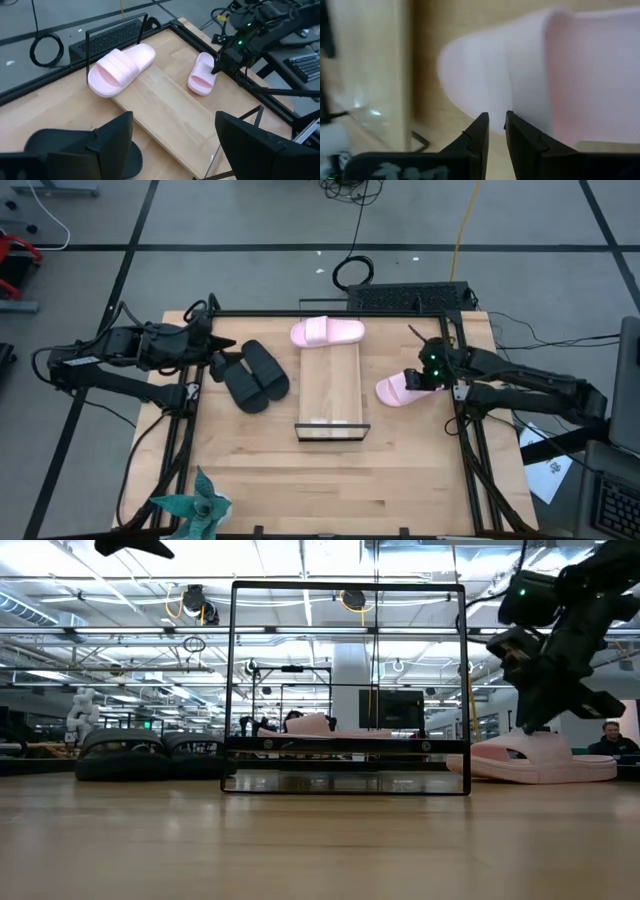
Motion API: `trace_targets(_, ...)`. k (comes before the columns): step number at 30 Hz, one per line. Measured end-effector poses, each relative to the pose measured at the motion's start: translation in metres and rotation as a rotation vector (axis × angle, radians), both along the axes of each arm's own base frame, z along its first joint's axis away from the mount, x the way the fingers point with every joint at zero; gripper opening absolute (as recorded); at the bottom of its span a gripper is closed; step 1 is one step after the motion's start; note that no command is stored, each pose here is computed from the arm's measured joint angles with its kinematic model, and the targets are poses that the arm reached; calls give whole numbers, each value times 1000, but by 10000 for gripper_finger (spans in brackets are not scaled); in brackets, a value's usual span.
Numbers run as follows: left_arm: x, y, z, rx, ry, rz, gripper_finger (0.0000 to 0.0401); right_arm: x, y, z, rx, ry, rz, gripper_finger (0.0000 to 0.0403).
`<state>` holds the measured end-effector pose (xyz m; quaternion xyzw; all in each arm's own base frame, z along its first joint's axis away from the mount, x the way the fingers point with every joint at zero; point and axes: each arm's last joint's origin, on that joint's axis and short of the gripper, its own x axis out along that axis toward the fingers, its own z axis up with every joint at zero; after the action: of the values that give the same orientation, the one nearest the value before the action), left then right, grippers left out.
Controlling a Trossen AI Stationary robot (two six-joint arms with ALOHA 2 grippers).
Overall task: Pick and place slides into the shelf
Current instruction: Put the pink slide on the shelf
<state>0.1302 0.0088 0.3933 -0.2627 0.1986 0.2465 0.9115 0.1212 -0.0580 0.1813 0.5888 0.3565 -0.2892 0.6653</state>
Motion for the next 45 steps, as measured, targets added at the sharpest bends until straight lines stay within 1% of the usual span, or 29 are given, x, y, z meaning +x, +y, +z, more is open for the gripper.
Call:
trace_targets(3,4,0,-2,-15,8,12,285,-2,0,13,-47,-102,-17,52)
trace_targets(5,9,0,-3,-16,20,14,285,-5,2,22,-76,-137,-21,50)
trace_targets(8,16,0,-6,-16,37,14,285,-16,5,25,-101,-68,-40,43)
trace_targets(12,26,0,-10,-7,74,10,285,-28,8,22,-106,18,-46,35)
trace_targets(17,34,0,-14,-3,104,8,285,-32,4,20,-165,73,-49,37)
trace_targets(19,36,0,-15,-4,109,8,285,-33,2,19,-172,88,-45,43)
trace_targets(22,36,0,-15,-12,104,14,285,-33,-2,17,-178,110,-37,56)
trace_targets(28,38,0,-11,-15,58,15,285,-29,-10,9,-164,57,-23,92)
trace_targets(34,39,0,-10,-20,43,17,285,-30,-14,1,-139,50,-2,123)
trace_targets(39,39,0,-10,-31,38,25,285,-28,-18,-7,-139,1,5,135)
trace_targets(45,39,0,-10,-40,34,30,285,-23,-22,-27,-105,-107,-20,136)
